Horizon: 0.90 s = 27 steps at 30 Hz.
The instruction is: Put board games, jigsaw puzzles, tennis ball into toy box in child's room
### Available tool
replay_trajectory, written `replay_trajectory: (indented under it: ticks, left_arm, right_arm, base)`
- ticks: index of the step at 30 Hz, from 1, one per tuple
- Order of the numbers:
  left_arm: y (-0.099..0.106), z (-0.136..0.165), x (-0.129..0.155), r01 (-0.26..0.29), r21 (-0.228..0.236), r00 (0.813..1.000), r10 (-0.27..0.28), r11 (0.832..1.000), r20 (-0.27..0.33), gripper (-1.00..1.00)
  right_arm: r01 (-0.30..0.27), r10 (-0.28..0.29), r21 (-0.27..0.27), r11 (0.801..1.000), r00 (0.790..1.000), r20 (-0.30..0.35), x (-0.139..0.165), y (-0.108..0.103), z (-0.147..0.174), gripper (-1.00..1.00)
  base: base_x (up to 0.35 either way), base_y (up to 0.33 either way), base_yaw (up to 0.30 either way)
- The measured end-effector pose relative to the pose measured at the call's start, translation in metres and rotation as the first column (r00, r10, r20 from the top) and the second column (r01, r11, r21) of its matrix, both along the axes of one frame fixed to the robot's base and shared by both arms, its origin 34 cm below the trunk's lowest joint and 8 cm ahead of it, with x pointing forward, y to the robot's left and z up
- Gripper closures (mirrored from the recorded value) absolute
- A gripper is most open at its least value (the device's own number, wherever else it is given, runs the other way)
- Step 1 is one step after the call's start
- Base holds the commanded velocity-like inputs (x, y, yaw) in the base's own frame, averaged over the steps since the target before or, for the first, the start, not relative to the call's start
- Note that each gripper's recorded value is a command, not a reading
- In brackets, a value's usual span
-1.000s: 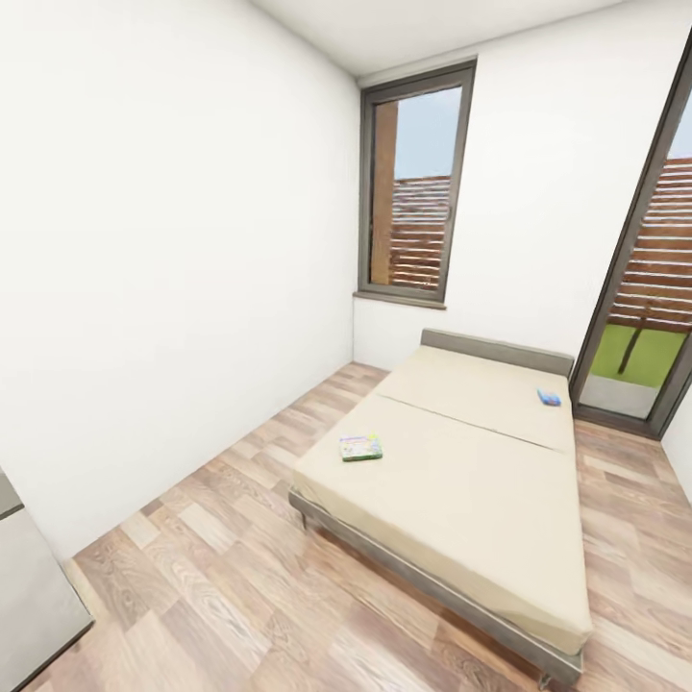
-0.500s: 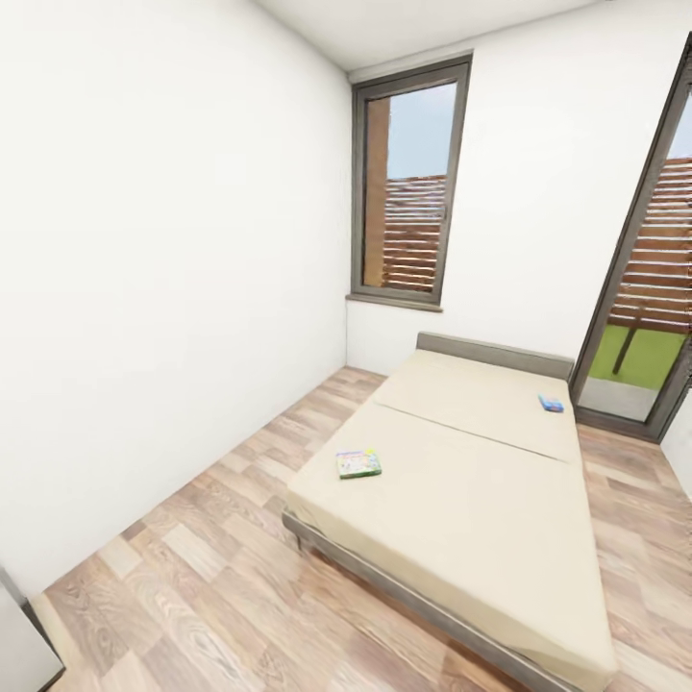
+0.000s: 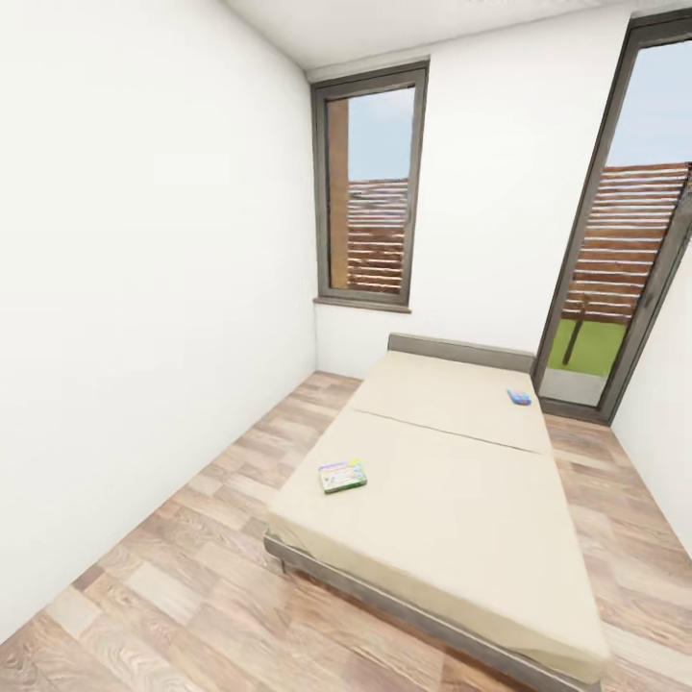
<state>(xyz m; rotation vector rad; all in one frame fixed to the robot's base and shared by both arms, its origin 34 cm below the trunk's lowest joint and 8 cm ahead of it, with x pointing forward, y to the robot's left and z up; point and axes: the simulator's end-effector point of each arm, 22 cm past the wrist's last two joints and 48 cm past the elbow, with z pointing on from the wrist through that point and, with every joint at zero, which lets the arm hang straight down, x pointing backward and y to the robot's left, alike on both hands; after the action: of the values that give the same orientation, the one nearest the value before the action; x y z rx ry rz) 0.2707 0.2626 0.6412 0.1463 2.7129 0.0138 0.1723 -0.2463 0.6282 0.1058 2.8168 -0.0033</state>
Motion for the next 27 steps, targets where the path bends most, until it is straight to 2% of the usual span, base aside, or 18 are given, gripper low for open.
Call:
replay_trajectory:
  ticks: [6, 27]
  left_arm:
    - [-0.0001, 0.0003, 0.0009, 0.001, 0.000, 1.000, -0.001, 1.000, 0.002, -1.00]
    - [0.0002, 0.0018, 0.0044, 0.001, 0.000, 1.000, -0.001, 1.000, 0.012, -1.00]
  right_arm:
    - [0.000, 0.000, 0.000, 1.000, 1.000, 0.001, 0.0007, 0.0002, 0.0001, -1.00]
    - [0.000, 0.000, 0.001, 1.000, 1.000, 0.012, 0.0047, 0.0006, 0.0007, -1.00]
  base:
    - [0.173, 0.247, -0.277]
    - [0.076, 0.287, -0.277]
